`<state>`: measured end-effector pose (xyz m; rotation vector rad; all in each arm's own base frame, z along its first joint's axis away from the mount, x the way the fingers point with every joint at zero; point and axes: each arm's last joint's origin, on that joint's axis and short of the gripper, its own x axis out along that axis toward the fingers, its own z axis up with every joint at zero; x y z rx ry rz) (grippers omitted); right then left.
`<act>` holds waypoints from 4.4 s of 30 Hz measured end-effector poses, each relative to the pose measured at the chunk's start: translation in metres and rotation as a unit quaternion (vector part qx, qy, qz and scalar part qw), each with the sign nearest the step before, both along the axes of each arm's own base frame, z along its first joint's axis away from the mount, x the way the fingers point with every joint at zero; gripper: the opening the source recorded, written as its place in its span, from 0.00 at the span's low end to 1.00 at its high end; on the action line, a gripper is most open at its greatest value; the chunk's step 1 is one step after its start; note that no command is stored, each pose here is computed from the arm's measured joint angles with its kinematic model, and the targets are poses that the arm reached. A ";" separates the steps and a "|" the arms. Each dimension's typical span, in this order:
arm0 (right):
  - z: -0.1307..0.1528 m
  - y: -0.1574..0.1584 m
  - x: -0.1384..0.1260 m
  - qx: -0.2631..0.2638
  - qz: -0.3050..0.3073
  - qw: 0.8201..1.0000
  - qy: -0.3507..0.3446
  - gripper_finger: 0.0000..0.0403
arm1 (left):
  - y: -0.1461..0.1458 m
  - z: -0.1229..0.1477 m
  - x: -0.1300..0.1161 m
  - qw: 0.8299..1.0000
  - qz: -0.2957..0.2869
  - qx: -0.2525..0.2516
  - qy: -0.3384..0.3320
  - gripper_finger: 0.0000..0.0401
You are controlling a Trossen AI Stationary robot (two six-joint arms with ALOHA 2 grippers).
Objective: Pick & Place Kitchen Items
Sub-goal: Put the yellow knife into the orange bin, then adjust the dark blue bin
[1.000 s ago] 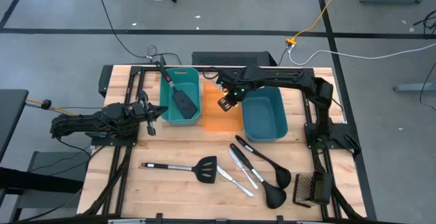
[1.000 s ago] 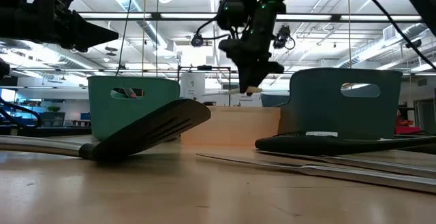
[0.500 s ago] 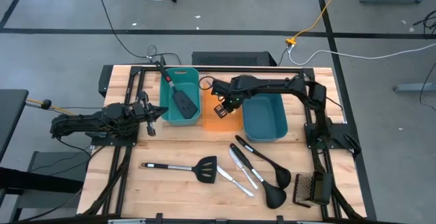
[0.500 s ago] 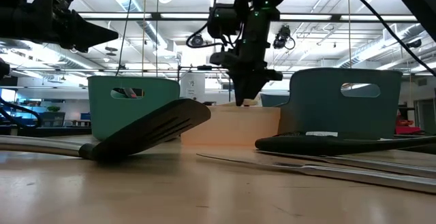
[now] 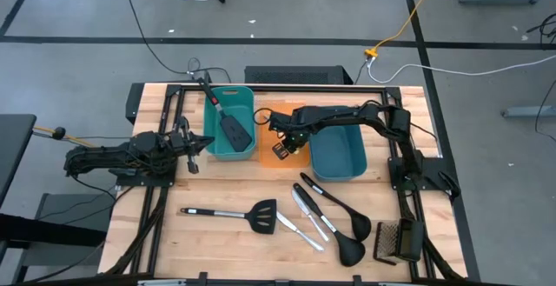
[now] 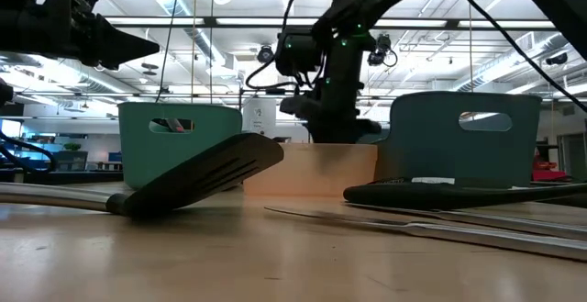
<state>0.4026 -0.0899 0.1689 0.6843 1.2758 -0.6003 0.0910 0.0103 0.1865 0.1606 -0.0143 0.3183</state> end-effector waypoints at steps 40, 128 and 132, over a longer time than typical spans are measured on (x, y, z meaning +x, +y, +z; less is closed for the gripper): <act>0.125 0.050 -0.065 -0.065 0.318 0.945 -0.043 0.46 | 0.000 -0.001 0.000 1.000 0.000 0.002 0.007 0.04; 0.022 0.088 -0.120 0.016 0.335 0.935 0.116 0.23 | 0.000 -0.003 0.000 1.000 0.000 0.002 0.015 0.04; 0.035 0.088 -0.125 0.010 0.319 0.943 0.094 0.34 | 0.000 -0.003 0.000 1.000 0.000 0.002 0.015 0.04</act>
